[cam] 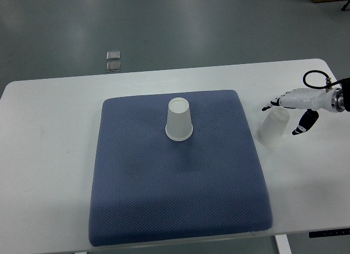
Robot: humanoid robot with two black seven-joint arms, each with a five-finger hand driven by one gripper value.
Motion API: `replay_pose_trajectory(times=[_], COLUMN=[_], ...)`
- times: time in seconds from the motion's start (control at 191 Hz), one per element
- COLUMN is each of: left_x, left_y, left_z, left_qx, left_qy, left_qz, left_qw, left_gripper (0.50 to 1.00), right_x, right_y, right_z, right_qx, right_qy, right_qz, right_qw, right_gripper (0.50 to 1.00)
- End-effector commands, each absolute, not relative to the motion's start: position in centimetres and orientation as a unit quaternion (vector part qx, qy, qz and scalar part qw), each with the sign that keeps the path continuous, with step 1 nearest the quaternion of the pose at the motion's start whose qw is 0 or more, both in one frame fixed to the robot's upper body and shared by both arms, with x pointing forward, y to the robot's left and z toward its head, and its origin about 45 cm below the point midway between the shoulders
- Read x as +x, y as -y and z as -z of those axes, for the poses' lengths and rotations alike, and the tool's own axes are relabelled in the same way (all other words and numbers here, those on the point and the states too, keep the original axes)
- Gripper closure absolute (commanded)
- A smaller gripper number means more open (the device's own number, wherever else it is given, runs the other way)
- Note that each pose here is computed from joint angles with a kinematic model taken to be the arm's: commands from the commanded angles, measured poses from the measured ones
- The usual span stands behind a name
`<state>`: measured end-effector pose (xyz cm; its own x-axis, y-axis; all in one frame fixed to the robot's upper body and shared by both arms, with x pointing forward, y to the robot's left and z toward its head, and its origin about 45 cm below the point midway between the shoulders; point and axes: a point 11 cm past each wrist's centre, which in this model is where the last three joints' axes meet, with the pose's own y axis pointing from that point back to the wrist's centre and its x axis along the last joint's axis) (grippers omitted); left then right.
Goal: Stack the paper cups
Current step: 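Close the right hand's fingers around the white paper cup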
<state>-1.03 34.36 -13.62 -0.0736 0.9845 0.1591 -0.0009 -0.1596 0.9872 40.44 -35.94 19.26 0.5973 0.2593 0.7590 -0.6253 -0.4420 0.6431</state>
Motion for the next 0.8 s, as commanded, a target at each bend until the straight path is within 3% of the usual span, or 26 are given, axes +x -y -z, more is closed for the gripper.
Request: replay_pose_trajectory(times=[0.0, 0.796], left_x=[-1.0, -1.0], left_y=[-34.4, -34.3], left_z=[13.6, 13.6], left_qx=[0.518, 0.518], left_qy=[-0.475, -0.475], left_qz=[-0.558, -0.557], left_qw=[0.441, 0.442], left_gripper=[0.500, 0.500], right_x=[40.3, 40.8], right_y=[35.3, 33.8], right_z=[-18.2, -18.3], right_qx=[0.728, 0.733], right_qy=[0.120, 0.118], right_qz=[-0.442, -0.447], right_qw=[0.511, 0.499], right_gripper=[0.587, 0.591])
